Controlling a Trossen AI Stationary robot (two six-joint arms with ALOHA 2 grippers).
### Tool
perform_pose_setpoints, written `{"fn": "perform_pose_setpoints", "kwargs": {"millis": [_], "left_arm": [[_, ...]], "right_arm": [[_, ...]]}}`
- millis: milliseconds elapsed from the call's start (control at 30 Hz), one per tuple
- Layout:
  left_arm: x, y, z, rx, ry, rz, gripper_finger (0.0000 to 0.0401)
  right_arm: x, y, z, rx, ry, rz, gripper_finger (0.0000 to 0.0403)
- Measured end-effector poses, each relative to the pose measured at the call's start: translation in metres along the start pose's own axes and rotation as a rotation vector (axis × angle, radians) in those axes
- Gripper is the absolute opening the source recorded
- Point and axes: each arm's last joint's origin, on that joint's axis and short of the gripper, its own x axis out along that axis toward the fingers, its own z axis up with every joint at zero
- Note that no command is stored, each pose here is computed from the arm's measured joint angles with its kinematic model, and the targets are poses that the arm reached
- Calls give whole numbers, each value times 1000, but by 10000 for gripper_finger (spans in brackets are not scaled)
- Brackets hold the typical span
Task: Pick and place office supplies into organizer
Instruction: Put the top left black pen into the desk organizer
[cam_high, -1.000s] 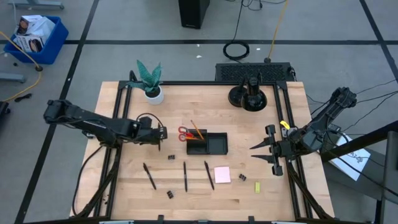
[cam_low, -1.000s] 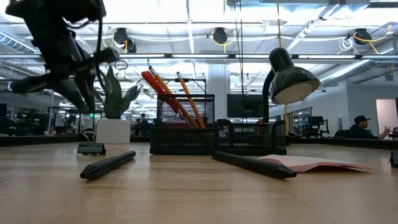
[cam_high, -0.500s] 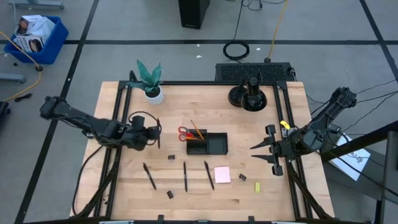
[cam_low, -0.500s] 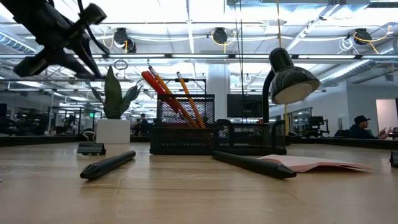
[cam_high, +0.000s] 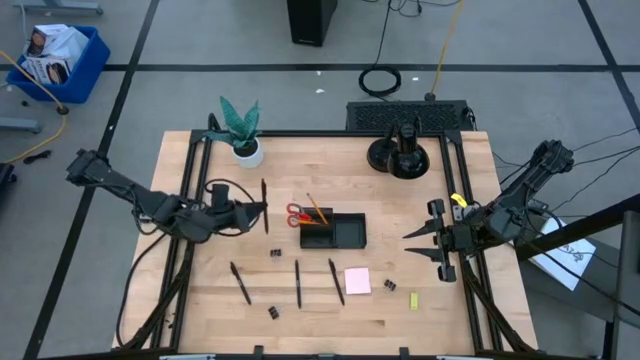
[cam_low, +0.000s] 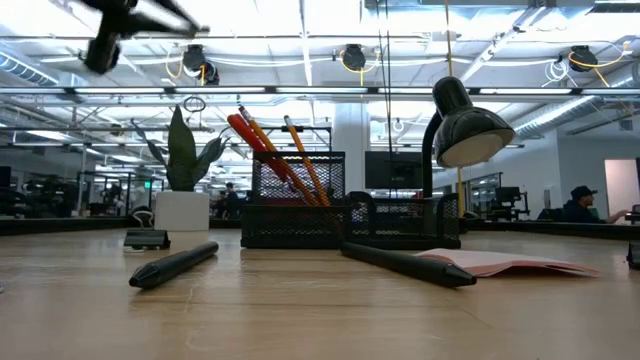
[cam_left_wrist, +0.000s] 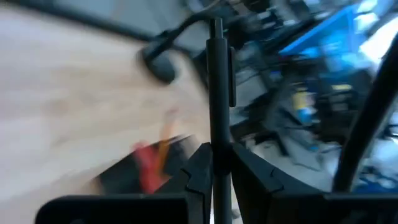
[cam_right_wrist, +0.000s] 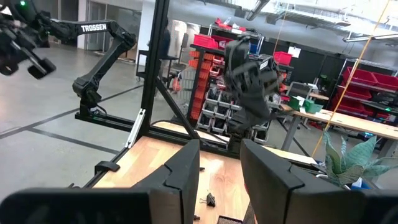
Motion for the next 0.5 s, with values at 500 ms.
{"fn": "perform_pose_setpoints", "kwargs": {"millis": [500], "left_arm": [[4,-35,15,196,-200,-230,51]], "right_arm": [[0,0,0,-8,0,-2,112]]}}
